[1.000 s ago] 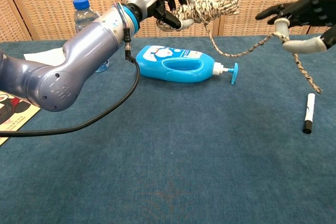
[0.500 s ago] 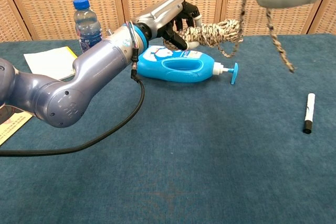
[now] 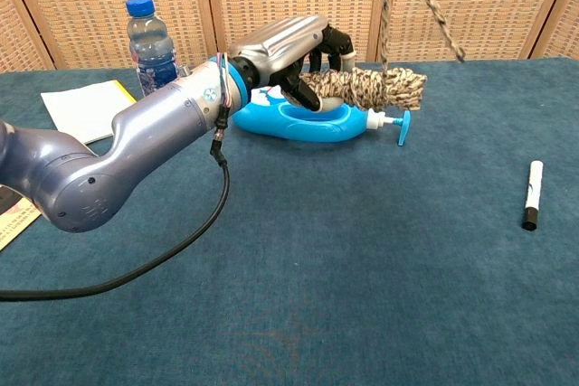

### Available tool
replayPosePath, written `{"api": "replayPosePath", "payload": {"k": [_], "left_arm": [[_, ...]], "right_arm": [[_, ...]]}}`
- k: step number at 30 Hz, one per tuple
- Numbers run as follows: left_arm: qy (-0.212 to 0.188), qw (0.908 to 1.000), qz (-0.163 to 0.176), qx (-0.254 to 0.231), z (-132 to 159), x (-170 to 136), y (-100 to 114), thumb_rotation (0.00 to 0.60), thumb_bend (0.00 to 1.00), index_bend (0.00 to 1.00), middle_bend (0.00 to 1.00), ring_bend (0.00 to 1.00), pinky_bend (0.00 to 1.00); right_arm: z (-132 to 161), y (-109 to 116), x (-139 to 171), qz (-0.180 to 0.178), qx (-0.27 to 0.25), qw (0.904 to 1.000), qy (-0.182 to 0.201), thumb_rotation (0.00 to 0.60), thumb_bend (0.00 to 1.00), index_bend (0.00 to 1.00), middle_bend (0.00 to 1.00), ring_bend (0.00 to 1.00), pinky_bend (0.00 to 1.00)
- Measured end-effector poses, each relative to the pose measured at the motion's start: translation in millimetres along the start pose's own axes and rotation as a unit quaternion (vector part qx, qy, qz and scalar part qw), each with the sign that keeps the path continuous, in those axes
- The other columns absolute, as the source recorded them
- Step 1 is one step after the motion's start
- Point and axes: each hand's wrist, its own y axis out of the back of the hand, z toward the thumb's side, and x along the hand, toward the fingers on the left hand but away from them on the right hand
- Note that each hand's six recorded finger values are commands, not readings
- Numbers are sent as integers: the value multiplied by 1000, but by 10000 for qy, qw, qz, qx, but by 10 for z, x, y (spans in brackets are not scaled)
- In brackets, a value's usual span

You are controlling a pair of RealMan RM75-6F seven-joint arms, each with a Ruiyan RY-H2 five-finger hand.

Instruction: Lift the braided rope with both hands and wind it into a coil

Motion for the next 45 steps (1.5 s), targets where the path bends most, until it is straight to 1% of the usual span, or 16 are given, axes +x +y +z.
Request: {"api": "replayPosePath", "payload": {"k": [3,8,12,15,17,21,25,28,30,33,36,40,45], "left_arm": [[-240,9997,-39,95,40,-40,-5,600,569,783,615,579,672],[-654,9975,-130,219,78,-135,-3,600,569,783,615,579,672],[-867,9957,-166,265,76,-203,15,600,566,783,616,580,672],[-973,9949,-168,204,66,-248,36,600,565,783,616,580,672],[-1022,9946,-162,126,51,-280,53,600,565,783,617,580,672],[-1147,9932,-200,-49,21,-350,82,600,565,783,617,581,672],[-1325,9906,-238,-226,-4,-425,137,600,565,783,617,581,672],[-1411,9891,-181,-365,-9,-474,190,600,565,783,617,581,672],[-1413,9886,-94,-509,-11,-503,229,600,565,783,617,581,672],[-1283,9889,54,-748,-36,-511,285,600,566,783,617,581,672],[-1131,9894,211,-889,-63,-487,343,600,565,783,617,582,672],[-815,9889,520,-1129,-91,-410,435,600,565,783,617,583,672],[-439,9888,759,-1207,-91,-334,476,600,565,783,617,584,672]], "right_arm": [[22,93,-109,-88,60,9999,-66,600,471,710,48,0,0],[-39,278,-279,-288,85,9991,-286,600,471,710,48,0,0],[-153,445,-418,-486,68,9973,-544,600,471,710,48,0,0],[-272,541,-509,-593,80,9953,-761,600,471,710,48,0,0],[-353,571,-547,-619,88,9941,-890,600,471,710,48,0,0],[-622,599,-596,-602,231,9905,-1217,600,470,710,48,0,0],[-903,556,-616,-468,322,9866,-1530,600,471,710,48,0,0],[-1101,498,-615,-364,292,9837,-1738,600,471,710,48,0,0],[-1245,437,-606,-261,226,9814,-1890,600,470,710,48,0,0],[-1378,338,-575,-111,87,9792,-2025,600,471,710,48,0,0],[-1442,271,-526,-15,-30,9780,-2085,600,471,710,48,0,0],[-1501,169,-427,151,-224,9759,-2164,600,471,710,48,0,0],[-1545,29,-295,360,-422,9736,-2213,600,470,710,48,0,0]]}}
